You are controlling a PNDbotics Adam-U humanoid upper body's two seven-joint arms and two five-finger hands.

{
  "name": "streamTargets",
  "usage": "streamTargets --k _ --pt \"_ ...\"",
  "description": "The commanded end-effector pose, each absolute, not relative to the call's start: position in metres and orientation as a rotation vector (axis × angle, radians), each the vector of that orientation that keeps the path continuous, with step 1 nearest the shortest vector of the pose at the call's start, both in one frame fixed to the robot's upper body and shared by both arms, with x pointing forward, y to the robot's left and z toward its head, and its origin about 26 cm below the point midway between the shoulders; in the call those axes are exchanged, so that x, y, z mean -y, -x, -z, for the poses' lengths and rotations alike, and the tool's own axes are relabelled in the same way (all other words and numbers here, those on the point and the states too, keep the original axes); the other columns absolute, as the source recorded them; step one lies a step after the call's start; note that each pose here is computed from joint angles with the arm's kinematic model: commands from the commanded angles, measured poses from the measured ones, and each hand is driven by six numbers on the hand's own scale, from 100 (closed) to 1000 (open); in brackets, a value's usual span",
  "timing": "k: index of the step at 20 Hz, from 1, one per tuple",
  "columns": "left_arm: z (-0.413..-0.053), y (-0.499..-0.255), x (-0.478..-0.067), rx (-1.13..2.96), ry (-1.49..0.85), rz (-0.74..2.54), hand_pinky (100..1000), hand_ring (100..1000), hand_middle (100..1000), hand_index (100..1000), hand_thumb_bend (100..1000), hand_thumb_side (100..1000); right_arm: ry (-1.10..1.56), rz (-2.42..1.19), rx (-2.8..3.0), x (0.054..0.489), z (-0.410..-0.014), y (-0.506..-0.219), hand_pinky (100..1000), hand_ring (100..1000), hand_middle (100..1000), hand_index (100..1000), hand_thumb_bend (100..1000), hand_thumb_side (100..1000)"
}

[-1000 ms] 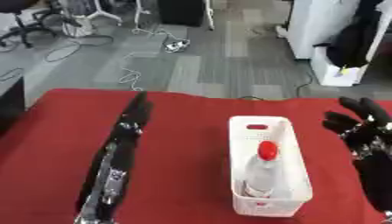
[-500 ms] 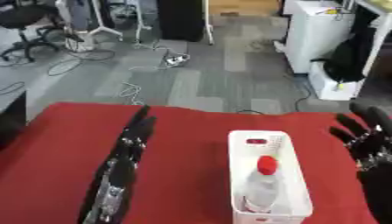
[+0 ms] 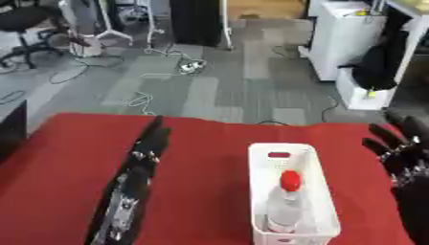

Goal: Pick up objects on the table and place them in the box.

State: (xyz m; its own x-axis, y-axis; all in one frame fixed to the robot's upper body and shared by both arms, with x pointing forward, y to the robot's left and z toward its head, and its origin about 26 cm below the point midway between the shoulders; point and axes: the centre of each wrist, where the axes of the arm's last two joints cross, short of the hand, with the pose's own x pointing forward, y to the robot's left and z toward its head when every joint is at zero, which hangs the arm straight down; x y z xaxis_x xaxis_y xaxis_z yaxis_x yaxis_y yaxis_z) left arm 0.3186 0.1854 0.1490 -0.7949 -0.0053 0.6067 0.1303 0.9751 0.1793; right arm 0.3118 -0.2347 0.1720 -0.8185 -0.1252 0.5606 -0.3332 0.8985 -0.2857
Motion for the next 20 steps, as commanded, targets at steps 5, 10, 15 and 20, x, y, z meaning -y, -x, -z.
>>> streamTargets --k 5,10,15,20 --pt "-0.1515 -0.3175 -0.1842 2.489 0.090 0.280 1000 1000 1000 916 193 1000 -0.328 -0.527 2.540 0.2331 -0.1801 -0.3104 888 884 952 1000 100 1000" --pt "-0.1509 -0.3176 -0.1842 2.490 0.092 0.263 1000 1000 1000 913 186 1000 -0.329 -0.536 2.538 0.2329 -0.1799 -0.3104 886 884 953 1000 100 1000" --pt "-0.1506 -0.3177 -0.1844 2.491 0.083 0.253 1000 1000 1000 910 145 1000 -0.331 -0.530 2.530 0.2328 -0.1794 -0.3107 887 886 955 1000 100 1000" --pt "-0.1507 -0.3175 -0.1841 2.496 0.074 0.249 1000 1000 1000 911 135 1000 -0.330 -0.518 2.513 0.2327 -0.1792 -0.3112 889 889 958 1000 100 1000"
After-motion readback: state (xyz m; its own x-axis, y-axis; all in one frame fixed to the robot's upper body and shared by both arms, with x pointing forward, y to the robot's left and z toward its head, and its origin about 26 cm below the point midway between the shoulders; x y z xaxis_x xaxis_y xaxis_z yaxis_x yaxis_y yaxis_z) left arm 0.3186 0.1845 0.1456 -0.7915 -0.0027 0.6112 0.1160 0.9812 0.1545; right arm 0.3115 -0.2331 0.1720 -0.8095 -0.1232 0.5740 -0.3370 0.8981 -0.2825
